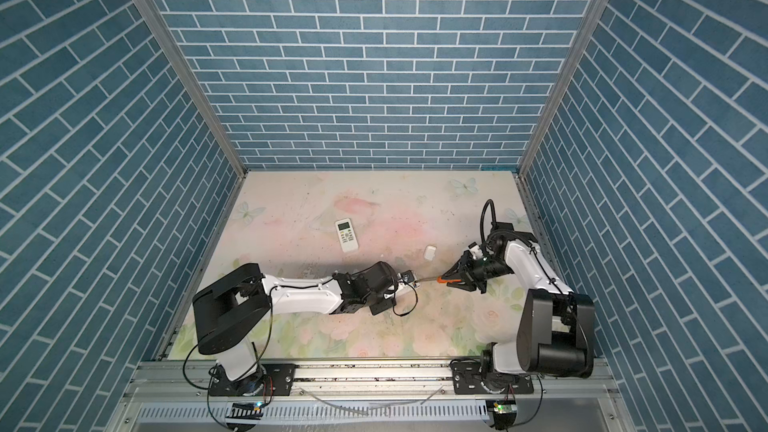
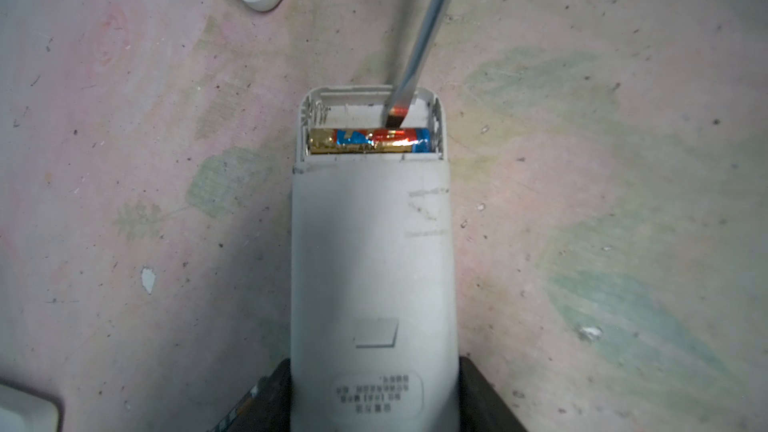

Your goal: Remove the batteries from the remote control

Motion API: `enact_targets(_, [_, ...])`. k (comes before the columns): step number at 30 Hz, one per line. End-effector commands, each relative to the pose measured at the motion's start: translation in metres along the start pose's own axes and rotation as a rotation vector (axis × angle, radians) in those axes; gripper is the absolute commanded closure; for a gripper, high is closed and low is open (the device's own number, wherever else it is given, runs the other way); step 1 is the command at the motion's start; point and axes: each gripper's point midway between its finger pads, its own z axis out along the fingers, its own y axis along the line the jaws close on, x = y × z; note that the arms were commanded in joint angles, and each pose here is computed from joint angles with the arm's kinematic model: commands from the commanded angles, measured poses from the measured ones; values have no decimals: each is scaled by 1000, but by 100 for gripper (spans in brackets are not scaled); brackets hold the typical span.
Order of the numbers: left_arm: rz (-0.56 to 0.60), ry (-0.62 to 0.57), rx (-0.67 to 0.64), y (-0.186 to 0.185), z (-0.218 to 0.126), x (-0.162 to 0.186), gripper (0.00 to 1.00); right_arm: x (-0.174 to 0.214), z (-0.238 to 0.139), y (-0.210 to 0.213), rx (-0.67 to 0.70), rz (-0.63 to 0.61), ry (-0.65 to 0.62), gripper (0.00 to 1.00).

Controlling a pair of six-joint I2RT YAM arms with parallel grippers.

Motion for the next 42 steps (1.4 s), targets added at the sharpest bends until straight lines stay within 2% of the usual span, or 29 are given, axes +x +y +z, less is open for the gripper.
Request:
enact_targets(1, [34,133,32,-13,14,39,52,17,-9,10,6,-36,25,100])
enact_targets(11, [24,137,46,-17,18,42,52,14,-18,12,47,-86,-14,100])
enact_targets(19, [27,137,92,-26,18,48,52,-15,-26,19,56,-140,-81,100])
enact_targets(26, [25,137,108,-29,18,50,53,-28,-18,17,35,-146,-57,100])
enact_targets(36, [41,136,147,-36,17,49,53,-23,-11,9,36,-146,-20,100])
enact_targets(42, [75,196,222,-46,15,54,54,-11,-11,-7,104,-110,4,100])
